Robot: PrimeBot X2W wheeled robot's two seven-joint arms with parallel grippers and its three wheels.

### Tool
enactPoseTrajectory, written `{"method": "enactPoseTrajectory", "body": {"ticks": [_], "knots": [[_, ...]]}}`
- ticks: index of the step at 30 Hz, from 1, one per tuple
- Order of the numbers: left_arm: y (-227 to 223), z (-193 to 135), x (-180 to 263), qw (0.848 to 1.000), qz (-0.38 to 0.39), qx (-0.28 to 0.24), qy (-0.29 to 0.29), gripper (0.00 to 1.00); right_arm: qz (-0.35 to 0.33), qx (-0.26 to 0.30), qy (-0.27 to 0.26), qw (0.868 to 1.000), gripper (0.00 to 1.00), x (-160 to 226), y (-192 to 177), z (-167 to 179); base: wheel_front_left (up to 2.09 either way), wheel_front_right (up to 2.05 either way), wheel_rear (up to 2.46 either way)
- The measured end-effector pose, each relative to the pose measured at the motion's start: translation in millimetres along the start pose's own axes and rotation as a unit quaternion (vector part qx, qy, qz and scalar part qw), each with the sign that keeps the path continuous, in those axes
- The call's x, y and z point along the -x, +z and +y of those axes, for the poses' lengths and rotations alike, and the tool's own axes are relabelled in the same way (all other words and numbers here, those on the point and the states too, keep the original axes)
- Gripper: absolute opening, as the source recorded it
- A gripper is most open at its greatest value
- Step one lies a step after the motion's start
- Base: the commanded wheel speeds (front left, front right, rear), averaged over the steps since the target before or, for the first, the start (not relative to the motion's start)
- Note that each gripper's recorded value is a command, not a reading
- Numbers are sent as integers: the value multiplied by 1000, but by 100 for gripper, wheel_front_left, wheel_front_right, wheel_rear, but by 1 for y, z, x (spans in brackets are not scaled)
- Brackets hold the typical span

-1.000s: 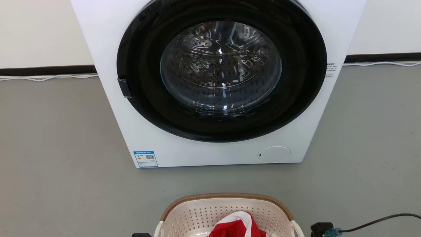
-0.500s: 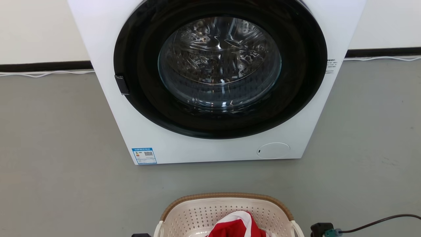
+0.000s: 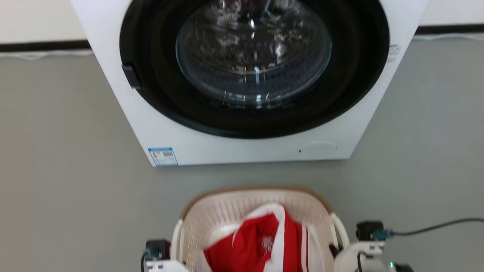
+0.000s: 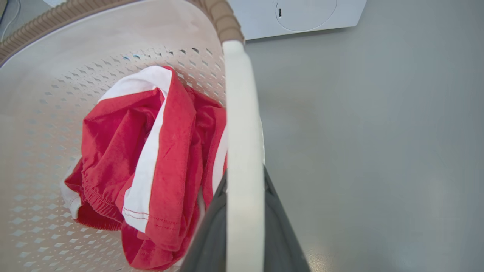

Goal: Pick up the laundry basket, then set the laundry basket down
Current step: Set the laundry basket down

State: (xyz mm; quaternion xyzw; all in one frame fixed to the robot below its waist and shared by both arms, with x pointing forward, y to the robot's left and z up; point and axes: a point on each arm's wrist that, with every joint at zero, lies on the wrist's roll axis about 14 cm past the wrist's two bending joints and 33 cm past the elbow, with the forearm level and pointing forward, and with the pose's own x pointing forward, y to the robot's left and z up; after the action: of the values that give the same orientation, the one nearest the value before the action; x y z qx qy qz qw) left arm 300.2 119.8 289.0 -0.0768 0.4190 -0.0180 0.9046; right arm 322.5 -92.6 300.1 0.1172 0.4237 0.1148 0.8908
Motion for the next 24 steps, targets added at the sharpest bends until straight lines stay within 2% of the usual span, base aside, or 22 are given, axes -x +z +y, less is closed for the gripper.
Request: {"method": "enactPoseTrajectory", "body": {"ticks": [8, 16, 24], "knots": [[36, 4, -30, 1000, -17, 1, 5, 0, -20, 7, 7, 1000, 0, -31, 39, 0, 0, 0, 0], [70, 8, -75, 1000, -26, -1, 11, 0, -28, 22, 11, 999, 0, -79, 74, -7, 0, 0, 0], [77, 14, -126, 1000, -10, -5, 18, 0, -15, 25, 7, 1000, 0, -132, 79, -22, 0, 0, 0]]}}
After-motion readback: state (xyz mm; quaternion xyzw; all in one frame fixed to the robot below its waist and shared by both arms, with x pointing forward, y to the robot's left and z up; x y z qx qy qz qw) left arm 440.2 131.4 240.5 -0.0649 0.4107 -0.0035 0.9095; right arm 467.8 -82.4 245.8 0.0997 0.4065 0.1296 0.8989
